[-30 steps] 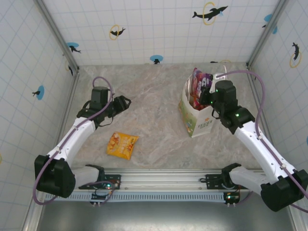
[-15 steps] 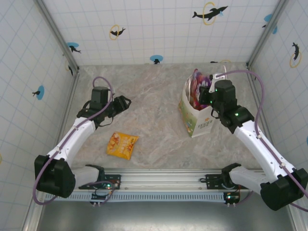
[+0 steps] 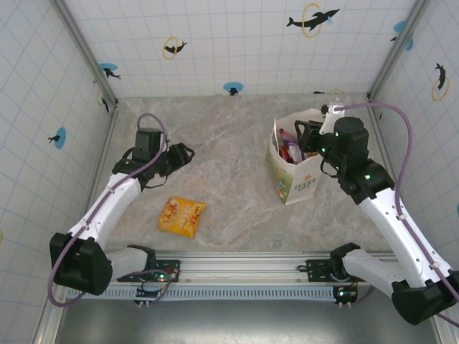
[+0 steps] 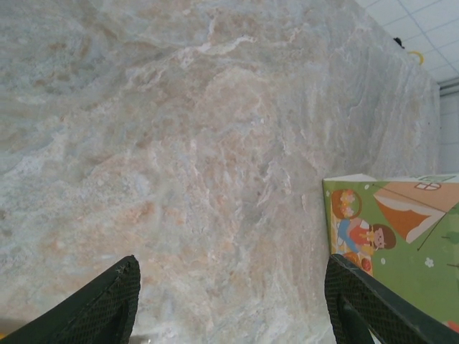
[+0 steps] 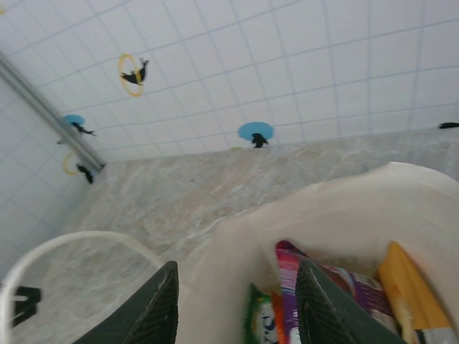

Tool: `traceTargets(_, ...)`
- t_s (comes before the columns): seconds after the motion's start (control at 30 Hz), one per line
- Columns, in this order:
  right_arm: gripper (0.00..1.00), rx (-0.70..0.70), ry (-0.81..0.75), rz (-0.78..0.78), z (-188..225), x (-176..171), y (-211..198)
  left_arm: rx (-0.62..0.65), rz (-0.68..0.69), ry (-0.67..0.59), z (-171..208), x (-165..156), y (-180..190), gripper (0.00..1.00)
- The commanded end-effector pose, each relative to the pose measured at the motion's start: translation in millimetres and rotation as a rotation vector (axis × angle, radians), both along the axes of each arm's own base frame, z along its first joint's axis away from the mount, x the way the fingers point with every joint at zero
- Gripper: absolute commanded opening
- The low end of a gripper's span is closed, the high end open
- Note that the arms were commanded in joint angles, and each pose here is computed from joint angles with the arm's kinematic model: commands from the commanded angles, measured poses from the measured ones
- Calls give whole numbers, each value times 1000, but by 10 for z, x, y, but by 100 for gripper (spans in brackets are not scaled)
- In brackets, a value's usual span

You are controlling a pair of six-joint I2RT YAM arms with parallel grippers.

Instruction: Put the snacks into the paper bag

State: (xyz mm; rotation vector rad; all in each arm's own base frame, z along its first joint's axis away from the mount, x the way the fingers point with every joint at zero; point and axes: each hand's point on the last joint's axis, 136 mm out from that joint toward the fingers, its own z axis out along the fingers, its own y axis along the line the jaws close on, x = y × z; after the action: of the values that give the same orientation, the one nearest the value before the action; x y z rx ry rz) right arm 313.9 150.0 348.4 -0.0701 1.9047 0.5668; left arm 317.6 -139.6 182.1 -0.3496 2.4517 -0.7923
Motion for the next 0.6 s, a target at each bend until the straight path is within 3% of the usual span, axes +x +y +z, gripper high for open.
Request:
traceTargets(0.0,46,64,-18,116,249,-179,218,-38,18,87,31,-229,-8,69)
traceTargets(0.23,47,22,-26,196,226,-430,590,-78,191,259,-76,-611,172,69)
traceTargets(0.47,48,34,-75,243,165,-565,767,-291,428,368,-421,-999,257,69)
traceTargets(0.57,48,43,-92,270,150,-621,818,-290,511,392,-624,-1166,385,69)
